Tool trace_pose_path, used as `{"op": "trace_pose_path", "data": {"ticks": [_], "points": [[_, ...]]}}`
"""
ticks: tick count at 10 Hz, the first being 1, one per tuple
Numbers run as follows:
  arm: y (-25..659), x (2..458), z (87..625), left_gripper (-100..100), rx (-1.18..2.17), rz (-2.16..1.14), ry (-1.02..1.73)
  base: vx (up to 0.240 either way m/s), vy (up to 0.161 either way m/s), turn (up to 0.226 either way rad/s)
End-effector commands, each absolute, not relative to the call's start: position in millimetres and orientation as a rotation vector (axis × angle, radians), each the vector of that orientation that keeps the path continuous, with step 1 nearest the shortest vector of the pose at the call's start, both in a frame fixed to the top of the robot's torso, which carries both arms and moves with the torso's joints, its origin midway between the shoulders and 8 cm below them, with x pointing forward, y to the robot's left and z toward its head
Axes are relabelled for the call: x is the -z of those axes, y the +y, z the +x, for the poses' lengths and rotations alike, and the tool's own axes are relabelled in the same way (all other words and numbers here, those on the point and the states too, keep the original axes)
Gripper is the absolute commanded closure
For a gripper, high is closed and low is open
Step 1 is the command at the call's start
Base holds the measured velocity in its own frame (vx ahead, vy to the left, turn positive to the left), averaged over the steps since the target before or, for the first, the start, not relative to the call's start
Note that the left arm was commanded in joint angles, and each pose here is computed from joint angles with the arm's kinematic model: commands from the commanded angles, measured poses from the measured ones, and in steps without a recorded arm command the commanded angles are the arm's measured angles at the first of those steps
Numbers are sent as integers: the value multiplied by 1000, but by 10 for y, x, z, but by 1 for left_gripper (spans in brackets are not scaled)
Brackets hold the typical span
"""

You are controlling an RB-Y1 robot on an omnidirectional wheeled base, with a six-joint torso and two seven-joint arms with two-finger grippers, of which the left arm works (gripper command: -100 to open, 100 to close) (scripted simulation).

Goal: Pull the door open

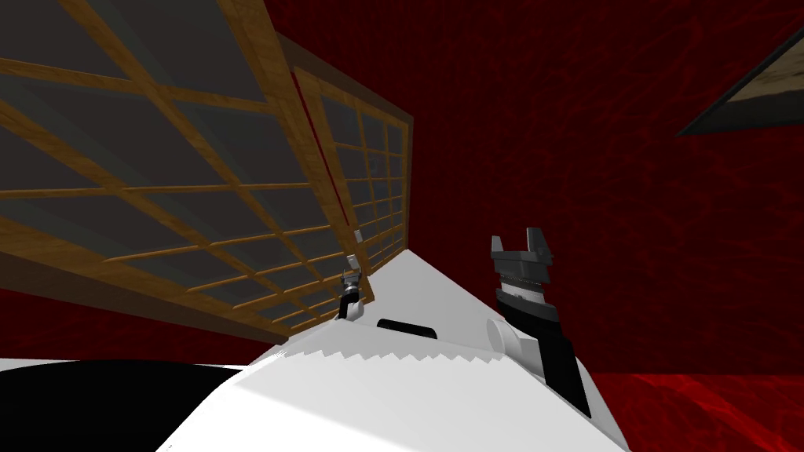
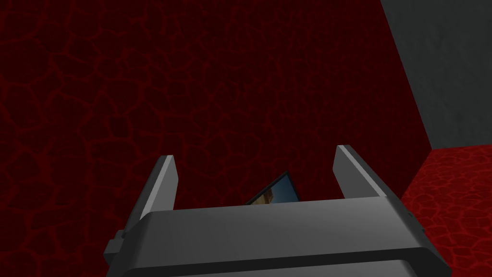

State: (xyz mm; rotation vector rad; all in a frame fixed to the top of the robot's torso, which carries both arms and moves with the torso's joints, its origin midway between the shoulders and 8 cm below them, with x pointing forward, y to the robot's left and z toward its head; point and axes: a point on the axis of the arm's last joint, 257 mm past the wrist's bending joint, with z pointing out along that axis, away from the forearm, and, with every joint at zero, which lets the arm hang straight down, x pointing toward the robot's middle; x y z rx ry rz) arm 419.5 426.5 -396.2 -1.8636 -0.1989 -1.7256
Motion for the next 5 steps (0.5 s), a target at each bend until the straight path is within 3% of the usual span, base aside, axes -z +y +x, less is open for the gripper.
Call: {"op": "trace_pose_path", "data": {"ticks": [1,5], "points": [[4256,3965,4196,-100,1748,-1871,-238,-55,16,-22],[4222,3970,4204,-100,1823,-1891,-377,-79,9,-54]]}}
